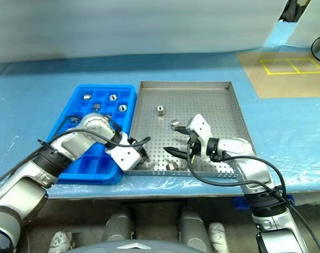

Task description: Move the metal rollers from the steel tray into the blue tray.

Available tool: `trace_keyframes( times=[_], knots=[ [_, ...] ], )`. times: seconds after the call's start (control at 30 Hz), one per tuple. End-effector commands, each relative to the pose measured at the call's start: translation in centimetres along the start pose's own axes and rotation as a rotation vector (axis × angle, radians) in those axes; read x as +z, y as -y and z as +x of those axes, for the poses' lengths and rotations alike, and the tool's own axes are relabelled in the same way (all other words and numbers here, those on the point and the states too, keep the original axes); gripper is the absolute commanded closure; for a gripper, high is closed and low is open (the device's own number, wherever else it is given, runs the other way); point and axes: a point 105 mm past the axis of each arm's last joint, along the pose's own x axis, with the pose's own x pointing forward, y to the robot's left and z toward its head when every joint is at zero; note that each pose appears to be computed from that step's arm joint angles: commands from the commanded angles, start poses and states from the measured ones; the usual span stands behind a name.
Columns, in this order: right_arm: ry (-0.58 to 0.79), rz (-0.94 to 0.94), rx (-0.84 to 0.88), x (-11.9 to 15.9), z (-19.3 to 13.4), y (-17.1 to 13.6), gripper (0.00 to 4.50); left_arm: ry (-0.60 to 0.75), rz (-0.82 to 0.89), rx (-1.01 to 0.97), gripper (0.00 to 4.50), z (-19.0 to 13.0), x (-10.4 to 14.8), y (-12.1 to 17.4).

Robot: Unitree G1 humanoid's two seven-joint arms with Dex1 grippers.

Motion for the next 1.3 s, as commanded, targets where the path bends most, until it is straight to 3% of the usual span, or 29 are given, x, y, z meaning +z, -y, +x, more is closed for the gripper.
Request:
trace_keyframes(
  times=[0.03,0.1,0.27,0.47,0.73,0.87,0.97,1.3],
  knots=[
    [0.062,-0.061,0.007,2.4,-0.1,-0.2,0.00,-0.130,-0.079,-0.143,3.21,0.4,-2.7,2.4],
    [0.061,-0.062,0.004,2.3,-0.1,-0.2,0.00,-0.138,-0.097,-0.129,3.72,0.5,-2.6,1.6],
    [0.053,-0.064,-0.002,2.1,0.0,-0.2,0.00,-0.072,-0.131,0.015,3.72,1.4,-0.9,-1.9],
    [0.039,-0.064,-0.013,1.7,0.0,-0.1,0.00,-0.005,-0.243,0.088,3.72,0.9,0.5,-3.5],
    [0.026,-0.070,-0.008,1.3,0.2,-0.1,0.00,0.093,-0.452,0.253,1.08,-0.3,1.9,-6.1],
    [0.016,-0.074,-0.002,1.1,0.3,-0.1,0.00,0.097,-0.502,0.284,1.08,-0.8,1.9,-6.3],
    [0.018,-0.074,0.000,1.1,0.4,-0.1,0.00,0.013,-0.459,0.256,1.08,-1.0,1.1,-5.0],
    [-0.004,-0.077,0.006,0.3,0.5,-0.1,0.00,0.038,-0.597,0.289,1.08,-1.9,1.2,-4.7]
  ],
)
